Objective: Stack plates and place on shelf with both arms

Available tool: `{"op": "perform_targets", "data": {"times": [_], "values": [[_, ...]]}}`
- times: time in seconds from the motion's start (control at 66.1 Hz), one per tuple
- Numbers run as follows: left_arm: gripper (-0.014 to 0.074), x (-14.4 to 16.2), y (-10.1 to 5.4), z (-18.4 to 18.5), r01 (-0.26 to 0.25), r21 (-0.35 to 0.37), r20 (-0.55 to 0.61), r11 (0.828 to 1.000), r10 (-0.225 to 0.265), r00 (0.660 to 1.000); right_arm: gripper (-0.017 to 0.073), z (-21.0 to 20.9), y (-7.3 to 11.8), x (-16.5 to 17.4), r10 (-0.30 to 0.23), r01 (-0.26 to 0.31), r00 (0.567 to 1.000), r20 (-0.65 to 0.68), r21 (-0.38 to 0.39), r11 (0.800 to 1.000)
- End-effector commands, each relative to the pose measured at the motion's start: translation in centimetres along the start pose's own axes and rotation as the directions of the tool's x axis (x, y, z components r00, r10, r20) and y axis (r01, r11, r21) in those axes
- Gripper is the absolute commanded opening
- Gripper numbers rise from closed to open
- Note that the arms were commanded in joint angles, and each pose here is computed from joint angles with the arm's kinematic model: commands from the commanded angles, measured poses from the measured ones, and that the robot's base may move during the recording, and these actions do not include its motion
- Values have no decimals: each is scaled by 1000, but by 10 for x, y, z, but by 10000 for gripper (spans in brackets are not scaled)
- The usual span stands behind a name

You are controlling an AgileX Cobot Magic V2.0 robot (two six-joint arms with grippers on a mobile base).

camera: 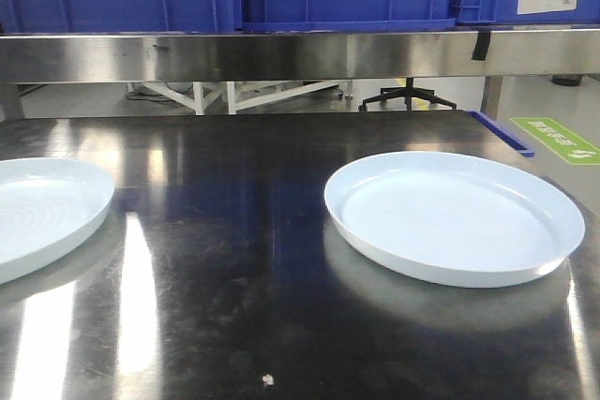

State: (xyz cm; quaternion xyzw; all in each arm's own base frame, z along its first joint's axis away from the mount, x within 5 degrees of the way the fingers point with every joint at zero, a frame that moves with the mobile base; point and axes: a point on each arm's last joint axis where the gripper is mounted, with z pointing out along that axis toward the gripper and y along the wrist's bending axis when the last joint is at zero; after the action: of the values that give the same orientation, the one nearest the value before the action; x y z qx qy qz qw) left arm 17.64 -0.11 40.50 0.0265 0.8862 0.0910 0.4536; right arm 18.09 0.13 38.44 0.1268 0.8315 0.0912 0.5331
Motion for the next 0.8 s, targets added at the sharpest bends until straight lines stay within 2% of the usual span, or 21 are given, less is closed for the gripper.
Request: {"op": "perform_targets", "data": {"times": [0.0,0.272,0.484,0.56,0.666,0.742,0.757,0.787], "values": [[86,-13,3,-10,0,-4,104,1000,0,995,57,-1,6,-18,10,-6,995,104,-39,999],[86,-14,2,-10,1,-1,114,1000,-1,994,57,11,7,-22,13,-6,990,138,-47,999],[86,-12,-2,-10,42,51,85,998,-46,995,72,11,7,-20,12,-7,992,124,-43,999],[87,-11,-3,-10,50,62,81,997,-55,995,176,11,6,-20,11,-6,993,117,-41,999],[135,-8,-5,-6,50,66,61,997,-54,997,450,11,6,-17,10,-7,996,90,-34,999],[258,-4,-7,4,44,65,16,997,-45,999,554,12,5,-14,9,-8,998,58,-24,1000],[340,0,-9,12,38,65,-16,997,-37,999,566,12,5,-13,9,-8,999,46,-21,1000],[404,4,-12,21,30,64,-49,998,-27,998,560,12,4,-12,9,-8,999,33,-17,1000]]}}
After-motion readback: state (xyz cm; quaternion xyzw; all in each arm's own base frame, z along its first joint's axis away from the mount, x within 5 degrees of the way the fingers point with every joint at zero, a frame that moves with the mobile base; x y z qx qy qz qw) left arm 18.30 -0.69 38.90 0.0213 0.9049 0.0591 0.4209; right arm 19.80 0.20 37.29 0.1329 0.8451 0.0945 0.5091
